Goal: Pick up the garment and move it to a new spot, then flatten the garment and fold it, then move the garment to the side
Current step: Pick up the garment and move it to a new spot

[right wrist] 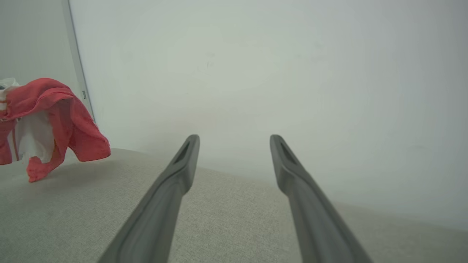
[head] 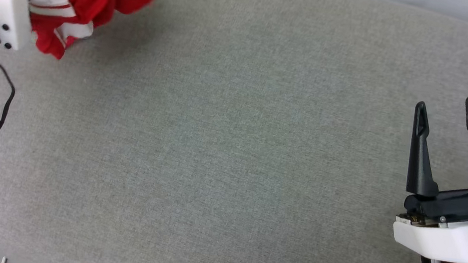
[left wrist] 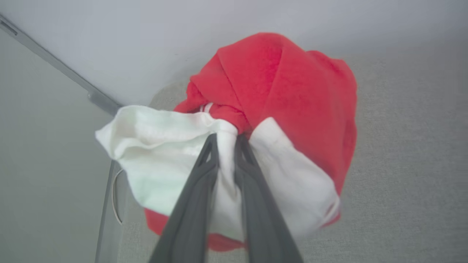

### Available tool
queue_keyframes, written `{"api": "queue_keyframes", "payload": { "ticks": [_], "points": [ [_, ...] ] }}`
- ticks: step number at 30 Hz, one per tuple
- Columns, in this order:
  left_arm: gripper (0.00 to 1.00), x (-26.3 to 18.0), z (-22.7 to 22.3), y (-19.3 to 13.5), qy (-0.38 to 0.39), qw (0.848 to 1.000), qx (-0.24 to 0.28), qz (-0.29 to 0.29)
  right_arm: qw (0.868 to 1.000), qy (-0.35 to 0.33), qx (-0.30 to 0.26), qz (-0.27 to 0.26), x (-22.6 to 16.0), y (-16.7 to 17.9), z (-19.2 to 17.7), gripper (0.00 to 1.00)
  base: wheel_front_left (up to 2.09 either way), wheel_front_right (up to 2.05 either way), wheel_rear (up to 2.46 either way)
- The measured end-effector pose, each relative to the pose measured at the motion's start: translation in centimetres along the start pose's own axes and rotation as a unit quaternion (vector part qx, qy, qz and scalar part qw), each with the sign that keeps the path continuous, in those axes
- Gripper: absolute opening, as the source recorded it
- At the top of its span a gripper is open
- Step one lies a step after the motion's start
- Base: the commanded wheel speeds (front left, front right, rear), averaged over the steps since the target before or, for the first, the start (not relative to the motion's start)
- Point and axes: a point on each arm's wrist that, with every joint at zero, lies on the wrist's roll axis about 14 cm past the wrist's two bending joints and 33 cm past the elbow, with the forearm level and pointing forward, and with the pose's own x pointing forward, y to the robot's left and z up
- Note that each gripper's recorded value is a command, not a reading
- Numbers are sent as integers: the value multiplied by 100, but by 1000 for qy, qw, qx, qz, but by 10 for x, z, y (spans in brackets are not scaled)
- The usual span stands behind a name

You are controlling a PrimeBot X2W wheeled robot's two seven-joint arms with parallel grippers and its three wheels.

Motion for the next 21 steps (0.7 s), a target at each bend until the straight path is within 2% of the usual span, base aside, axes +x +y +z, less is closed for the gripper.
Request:
{"api": "queue_keyframes", "payload": {
  "ticks": [4,10,14,21],
  "points": [
    [0,-2,35,-33,-46,997,38,-38,1000,-5,-6,-16,-9,-10,12,100,0,0,0],
    [0,5,73,-110,-97,983,98,-122,999,-16,-18,-45,-23,-30,30,100,0,0,0],
    [0,9,85,-173,-117,965,137,-189,997,-18,-27,-70,-34,-46,38,100,0,0,0],
    [0,10,74,-289,-126,922,194,-311,993,-16,-42,-110,-52,-73,46,100,0,0,0]
  ]
}}
